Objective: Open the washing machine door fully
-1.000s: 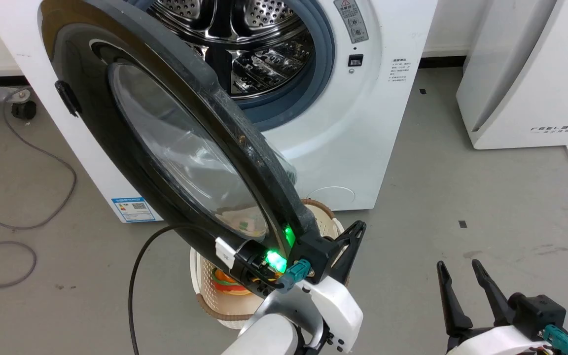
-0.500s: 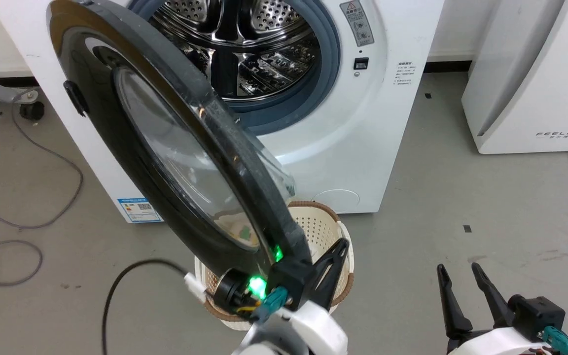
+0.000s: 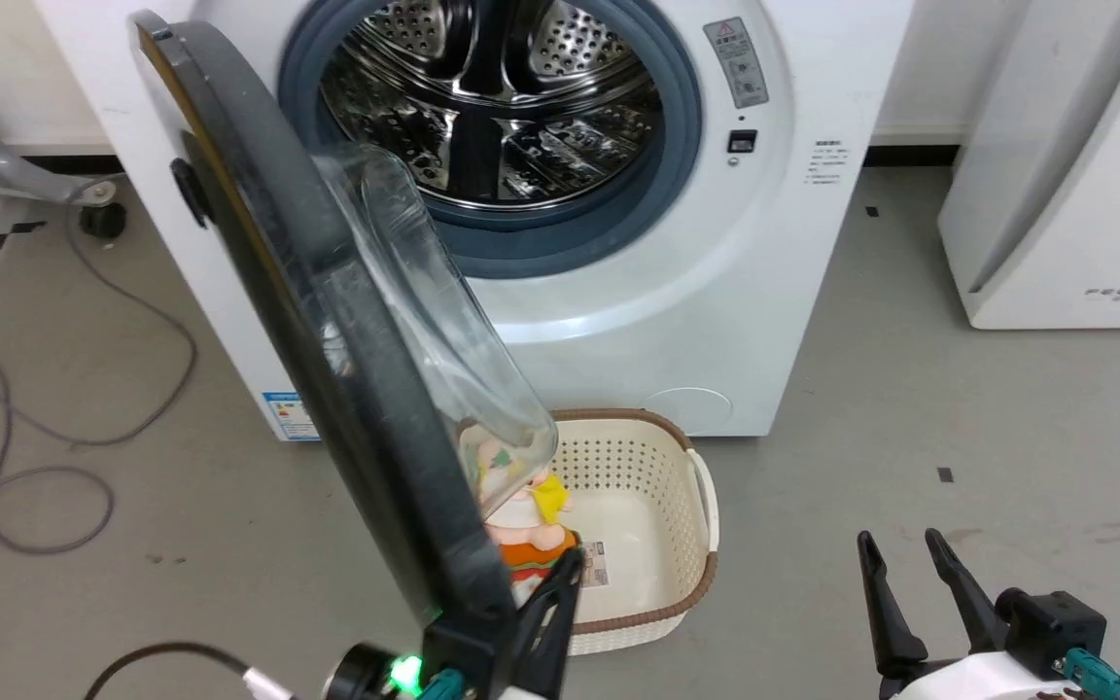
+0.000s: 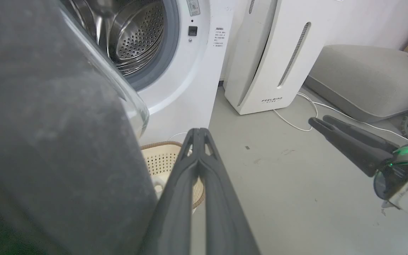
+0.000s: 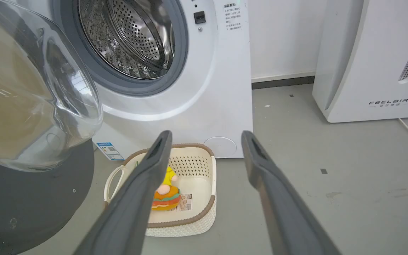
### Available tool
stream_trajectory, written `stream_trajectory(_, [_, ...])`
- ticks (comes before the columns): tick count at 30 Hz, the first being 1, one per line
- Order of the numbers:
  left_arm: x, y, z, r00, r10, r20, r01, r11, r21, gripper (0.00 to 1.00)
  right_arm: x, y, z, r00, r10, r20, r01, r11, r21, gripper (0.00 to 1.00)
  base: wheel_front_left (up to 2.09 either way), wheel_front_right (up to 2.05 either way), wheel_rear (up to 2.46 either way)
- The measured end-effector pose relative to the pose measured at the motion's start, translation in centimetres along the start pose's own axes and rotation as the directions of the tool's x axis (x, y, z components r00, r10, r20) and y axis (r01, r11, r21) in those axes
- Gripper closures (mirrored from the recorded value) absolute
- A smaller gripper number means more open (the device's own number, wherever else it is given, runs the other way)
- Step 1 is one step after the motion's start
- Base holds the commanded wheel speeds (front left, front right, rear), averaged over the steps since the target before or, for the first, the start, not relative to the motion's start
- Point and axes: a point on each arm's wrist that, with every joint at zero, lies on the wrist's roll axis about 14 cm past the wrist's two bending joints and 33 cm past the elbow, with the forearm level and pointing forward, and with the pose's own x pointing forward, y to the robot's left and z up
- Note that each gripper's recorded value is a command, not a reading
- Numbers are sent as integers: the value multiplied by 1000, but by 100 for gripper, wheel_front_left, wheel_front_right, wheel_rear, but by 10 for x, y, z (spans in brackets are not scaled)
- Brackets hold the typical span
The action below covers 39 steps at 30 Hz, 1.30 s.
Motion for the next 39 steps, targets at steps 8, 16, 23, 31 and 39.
stream_trajectory(8, [-35,38,-8,988,150,-29,-150,989,11,100,5,16,-7,998,50,-27,-50,999,-1,0,0,0,0])
stream_trajectory(16, [-66,67,-6,955,297,-18,-297,955,-2,100,18,46,-14,989,143,-49,-143,990,-3,0,0,0,0])
stream_trajectory(23, [-97,111,-4,889,458,5,-458,888,27,100,32,78,-19,969,236,-71,-237,972,-3,0,0,0,0])
stream_trajectory(31, [-117,166,12,801,595,67,-598,800,50,100,43,96,-29,952,288,-101,-289,957,6,0,0,0,0])
stream_trajectory(39, [-137,237,53,670,715,200,-736,675,53,100,48,96,-38,949,288,-131,-289,957,11,0,0,0,0])
